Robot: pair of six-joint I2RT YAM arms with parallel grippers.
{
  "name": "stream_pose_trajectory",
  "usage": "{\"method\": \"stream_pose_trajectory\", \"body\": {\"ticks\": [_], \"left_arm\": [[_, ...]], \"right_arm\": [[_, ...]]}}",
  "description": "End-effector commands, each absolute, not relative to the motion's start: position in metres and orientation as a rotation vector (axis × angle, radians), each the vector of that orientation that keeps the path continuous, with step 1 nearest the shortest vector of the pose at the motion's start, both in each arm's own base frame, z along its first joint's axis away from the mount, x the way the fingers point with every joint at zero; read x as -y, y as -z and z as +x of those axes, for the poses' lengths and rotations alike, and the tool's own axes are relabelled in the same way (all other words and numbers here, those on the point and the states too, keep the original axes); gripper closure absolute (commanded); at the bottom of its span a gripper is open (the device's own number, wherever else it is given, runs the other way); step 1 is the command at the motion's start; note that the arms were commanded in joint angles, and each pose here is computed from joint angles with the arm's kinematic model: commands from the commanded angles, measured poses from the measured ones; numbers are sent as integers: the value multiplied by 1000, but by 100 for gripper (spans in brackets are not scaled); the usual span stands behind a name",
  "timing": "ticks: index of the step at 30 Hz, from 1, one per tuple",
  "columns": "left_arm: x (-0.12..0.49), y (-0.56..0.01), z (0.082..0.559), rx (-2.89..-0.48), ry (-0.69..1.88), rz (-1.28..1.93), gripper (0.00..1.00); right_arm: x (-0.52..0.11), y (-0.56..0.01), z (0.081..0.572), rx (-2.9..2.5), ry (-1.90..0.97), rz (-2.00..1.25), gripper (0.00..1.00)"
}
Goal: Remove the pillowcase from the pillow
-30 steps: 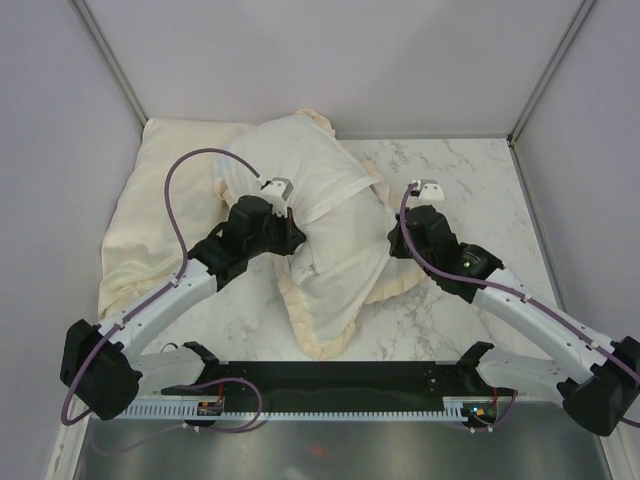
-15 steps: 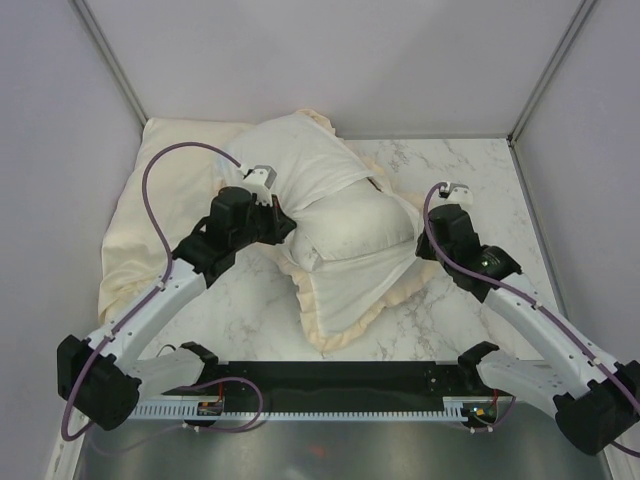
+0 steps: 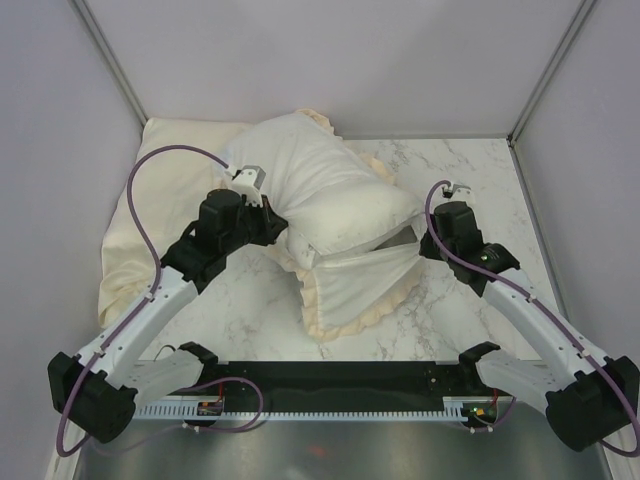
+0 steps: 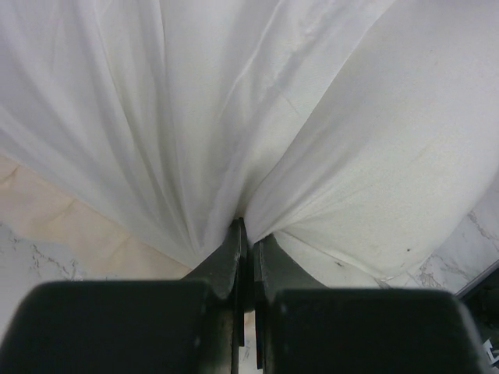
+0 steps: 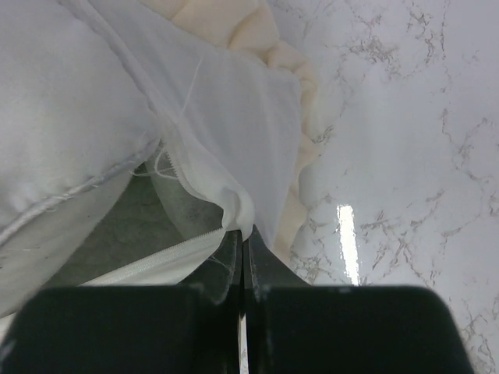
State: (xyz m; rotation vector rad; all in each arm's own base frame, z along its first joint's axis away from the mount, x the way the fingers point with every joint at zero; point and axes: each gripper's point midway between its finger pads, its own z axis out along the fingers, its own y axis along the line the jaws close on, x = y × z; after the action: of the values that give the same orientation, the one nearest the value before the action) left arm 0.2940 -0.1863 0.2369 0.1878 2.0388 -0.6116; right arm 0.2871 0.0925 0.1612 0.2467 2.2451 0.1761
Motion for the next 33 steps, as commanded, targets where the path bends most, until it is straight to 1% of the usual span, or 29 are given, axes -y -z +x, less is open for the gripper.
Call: {"method": "stream_pose_trajectory", "body": {"ticks": [1, 3, 6, 7, 9, 10, 13, 15, 16, 18, 20, 21, 24, 26, 30, 33], "left_arm": [[133, -265, 311, -1951, 396, 18, 98], [138, -267, 311, -1948, 430, 32, 98], [170, -271, 307, -1937, 610, 117, 98], [176, -276, 310, -1910, 645, 121, 98], [187, -273, 314, -1918, 690, 134, 98], [193, -274, 314, -1912, 719, 148, 98], [215, -281, 319, -1880, 806, 181, 98], [234, -293, 317, -1842, 840, 223, 98], [242, -289, 320, -1855, 840, 232, 98], [264, -299, 318, -1824, 850, 275, 98], [280, -296, 322, -1834, 852, 287, 98], [291, -305, 321, -1808, 863, 285, 98], [309, -306, 326, -1811, 864, 263, 98], [317, -315, 328, -1775, 881, 244, 98], [331, -313, 326, -1742, 873, 219, 98], [341, -311, 325, -1738, 896, 231, 98]], "right_arm": [[-48, -159, 288, -2218, 52, 288, 100], [-55, -164, 290, -2208, 2, 265, 100], [-70, -184, 291, -2169, -118, 225, 80], [-73, -191, 291, -2155, -142, 220, 66], [-84, -209, 290, -2121, -225, 190, 50], [-88, -219, 288, -2097, -267, 182, 36], [-105, -246, 281, -2032, -410, 140, 26], [-119, -261, 274, -1982, -536, 123, 23], [-125, -263, 272, -1973, -580, 114, 22], [-142, -277, 264, -1931, -726, 97, 21], [-157, -280, 257, -1918, -853, 104, 20], [-162, -286, 256, -1893, -900, 101, 19], [-178, -285, 247, -1885, -1051, 122, 18], [-183, -274, 242, -1896, -1103, 142, 18], [-195, -275, 234, -1878, -1215, 185, 17], [-204, -269, 231, -1904, -1228, 183, 17]]}}
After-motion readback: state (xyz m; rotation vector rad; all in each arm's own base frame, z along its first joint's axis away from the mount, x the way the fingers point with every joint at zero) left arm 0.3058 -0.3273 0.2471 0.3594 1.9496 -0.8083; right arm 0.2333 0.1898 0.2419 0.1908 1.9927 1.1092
